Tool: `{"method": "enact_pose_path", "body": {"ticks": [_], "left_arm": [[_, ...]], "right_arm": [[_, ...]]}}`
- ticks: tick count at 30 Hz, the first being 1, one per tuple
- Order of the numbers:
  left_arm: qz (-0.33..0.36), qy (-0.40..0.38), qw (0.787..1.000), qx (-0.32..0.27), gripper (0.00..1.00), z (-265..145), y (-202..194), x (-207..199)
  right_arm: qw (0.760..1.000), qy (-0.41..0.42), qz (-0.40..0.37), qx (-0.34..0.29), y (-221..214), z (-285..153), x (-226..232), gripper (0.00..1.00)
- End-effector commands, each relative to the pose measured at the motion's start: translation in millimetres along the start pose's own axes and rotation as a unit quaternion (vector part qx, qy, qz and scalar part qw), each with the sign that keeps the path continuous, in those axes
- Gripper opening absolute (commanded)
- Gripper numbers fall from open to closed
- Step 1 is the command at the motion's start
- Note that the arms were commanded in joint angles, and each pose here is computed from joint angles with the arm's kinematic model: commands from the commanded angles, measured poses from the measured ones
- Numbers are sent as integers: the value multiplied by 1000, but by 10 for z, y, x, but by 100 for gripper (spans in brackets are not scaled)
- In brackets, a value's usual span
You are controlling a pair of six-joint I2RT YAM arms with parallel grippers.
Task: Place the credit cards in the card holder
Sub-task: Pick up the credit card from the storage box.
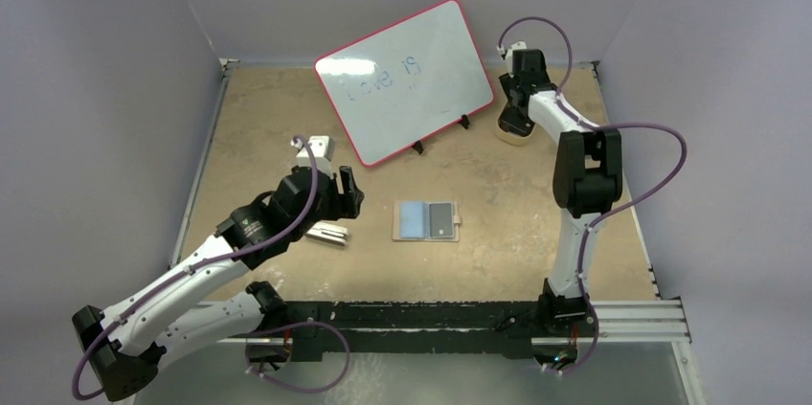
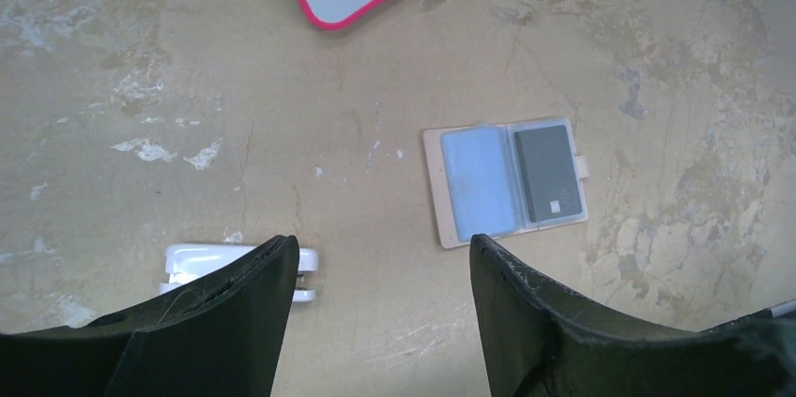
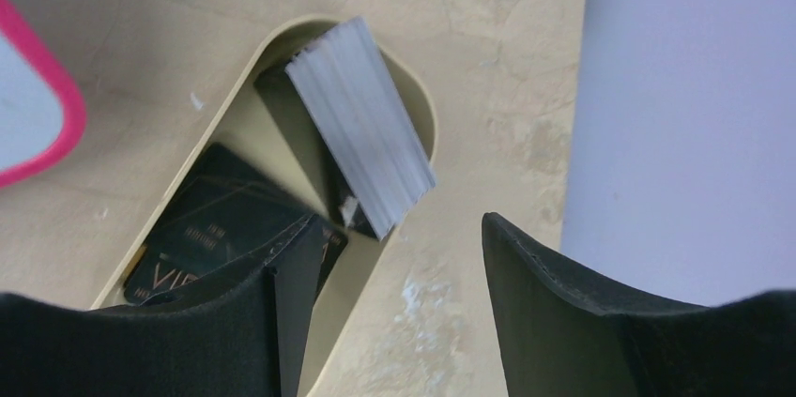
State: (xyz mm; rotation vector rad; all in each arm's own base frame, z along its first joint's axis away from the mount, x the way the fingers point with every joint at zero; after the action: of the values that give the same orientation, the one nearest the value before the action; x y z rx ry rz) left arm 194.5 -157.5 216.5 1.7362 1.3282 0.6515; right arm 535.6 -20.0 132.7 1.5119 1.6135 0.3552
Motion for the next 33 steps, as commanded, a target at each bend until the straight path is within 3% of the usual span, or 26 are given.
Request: {"method": "enact_pose_path", "body": {"ticks": [1, 12, 17, 33], "left_arm": [[7, 22, 1000, -20, 67, -57, 89, 87], [11, 28, 999, -21, 67, -50, 105, 102], [12, 33, 999, -23, 66, -44, 117, 112], [15, 34, 999, -21, 66, -28, 121, 107]], "right_arm": [[999, -33, -22, -33, 320, 43, -149, 65], [997, -39, -61, -16, 184, 336, -66, 64], [994, -80, -72, -3, 82, 431, -131, 58], [994, -78, -66, -45, 328, 257, -230, 47]]}}
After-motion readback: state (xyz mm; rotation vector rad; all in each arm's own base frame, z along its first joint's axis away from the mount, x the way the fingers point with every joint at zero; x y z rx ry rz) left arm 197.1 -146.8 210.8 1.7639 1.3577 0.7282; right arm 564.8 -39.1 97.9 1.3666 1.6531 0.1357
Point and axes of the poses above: each gripper's point midway between its finger pads, its own z axis out along the fingers, its own x axis along the line the jaws close on, y = z × x, the point moved 3 cm from there along -z, back along the fingers, and after that the axes turned 14 degrees about z, right-handed, at the moved point
